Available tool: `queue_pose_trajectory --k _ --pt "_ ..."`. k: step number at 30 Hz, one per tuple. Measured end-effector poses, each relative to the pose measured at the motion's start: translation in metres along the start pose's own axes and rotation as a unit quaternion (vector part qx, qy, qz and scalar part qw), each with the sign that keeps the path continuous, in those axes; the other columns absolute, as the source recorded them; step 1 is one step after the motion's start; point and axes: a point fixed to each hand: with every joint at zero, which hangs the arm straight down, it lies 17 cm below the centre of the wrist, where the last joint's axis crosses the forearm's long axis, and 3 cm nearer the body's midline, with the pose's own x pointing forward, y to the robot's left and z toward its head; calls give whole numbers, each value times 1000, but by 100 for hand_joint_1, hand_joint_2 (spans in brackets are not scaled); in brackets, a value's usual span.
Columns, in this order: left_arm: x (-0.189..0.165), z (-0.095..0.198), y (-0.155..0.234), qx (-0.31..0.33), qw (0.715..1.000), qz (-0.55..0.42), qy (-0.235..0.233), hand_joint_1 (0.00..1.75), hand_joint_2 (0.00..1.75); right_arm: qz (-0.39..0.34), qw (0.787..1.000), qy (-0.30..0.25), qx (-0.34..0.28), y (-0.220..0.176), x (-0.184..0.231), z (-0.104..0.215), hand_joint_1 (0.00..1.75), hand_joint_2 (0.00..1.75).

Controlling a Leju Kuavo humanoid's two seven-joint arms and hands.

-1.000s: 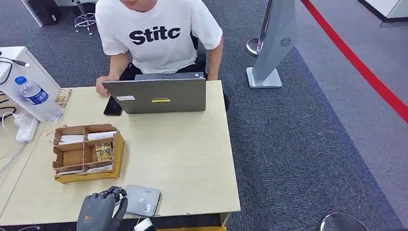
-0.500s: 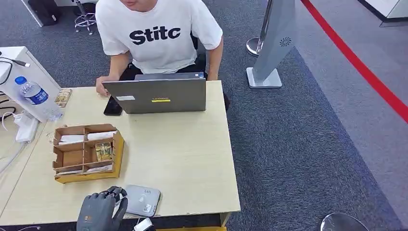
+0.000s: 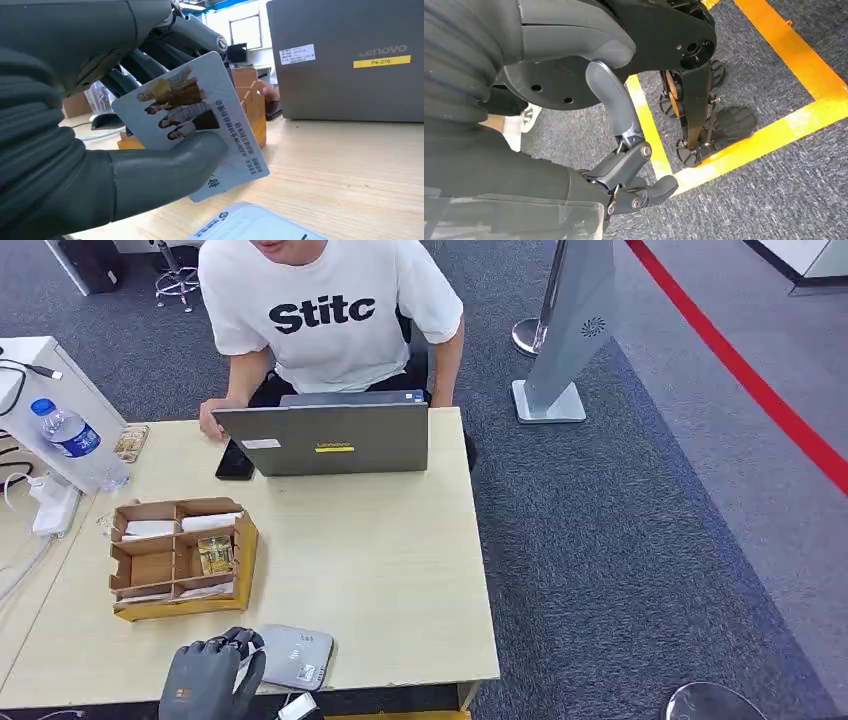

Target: Pass the card to the sensor for recognition and then transmit it.

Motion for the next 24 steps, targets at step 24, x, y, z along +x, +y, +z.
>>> queue_pose_trajectory --k 24 --pt "0 0 0 0 1000 0 0 175 175 0 1000 0 0 0 0 0 0 175"
